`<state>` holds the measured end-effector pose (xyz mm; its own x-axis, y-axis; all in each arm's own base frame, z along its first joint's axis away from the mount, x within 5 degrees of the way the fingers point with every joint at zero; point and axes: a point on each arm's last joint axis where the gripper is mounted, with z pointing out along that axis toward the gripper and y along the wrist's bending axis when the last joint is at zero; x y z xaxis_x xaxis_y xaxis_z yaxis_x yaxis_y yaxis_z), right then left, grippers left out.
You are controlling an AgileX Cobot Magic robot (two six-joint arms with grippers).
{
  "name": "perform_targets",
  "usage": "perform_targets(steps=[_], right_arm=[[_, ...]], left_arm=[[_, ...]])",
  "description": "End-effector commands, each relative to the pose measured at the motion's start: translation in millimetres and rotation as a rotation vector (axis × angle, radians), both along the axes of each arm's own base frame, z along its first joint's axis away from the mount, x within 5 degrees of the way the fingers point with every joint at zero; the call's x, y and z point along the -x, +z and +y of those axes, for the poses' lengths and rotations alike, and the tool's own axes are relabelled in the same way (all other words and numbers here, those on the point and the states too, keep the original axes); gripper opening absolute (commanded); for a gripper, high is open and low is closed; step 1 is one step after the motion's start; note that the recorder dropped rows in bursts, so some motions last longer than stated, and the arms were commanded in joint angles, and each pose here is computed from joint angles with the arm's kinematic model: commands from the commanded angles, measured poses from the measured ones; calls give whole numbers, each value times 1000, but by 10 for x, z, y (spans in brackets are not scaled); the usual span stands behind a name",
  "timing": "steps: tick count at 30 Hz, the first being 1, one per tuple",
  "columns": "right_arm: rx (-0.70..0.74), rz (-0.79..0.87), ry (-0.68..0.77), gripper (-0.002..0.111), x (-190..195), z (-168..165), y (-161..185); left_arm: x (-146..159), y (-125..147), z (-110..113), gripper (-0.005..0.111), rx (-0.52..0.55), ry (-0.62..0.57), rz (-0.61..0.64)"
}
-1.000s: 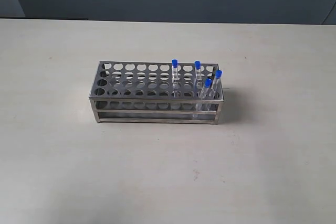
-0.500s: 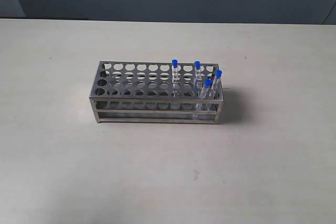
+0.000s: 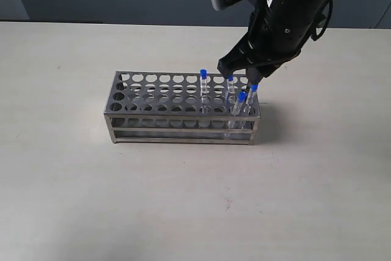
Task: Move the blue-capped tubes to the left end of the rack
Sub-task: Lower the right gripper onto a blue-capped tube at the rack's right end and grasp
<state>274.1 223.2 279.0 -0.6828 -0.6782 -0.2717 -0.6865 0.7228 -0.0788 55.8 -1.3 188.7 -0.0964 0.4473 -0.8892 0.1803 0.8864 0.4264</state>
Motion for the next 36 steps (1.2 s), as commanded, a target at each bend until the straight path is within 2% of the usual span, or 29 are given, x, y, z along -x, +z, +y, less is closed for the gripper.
perform_targets(steps=[1,16,33,35,36], right_arm=[[-66,22,-9,39,18,57,39],[-83,47,-16,39,-100,188,-225],[-10,133,-21,39,-172,249,-589],[-18,160,-30,35,-168,271,-639],[-17,164,-31,20,-174,277,-663]], left_arm=[[-1,20,-6,1,9,-6,-5],[-1,20,-6,1,9,-6,-5],[-1,21,-6,1,9,-7,-7],[-1,21,-6,1,9,-7,-7],[-1,21,-6,1,9,-7,-7]])
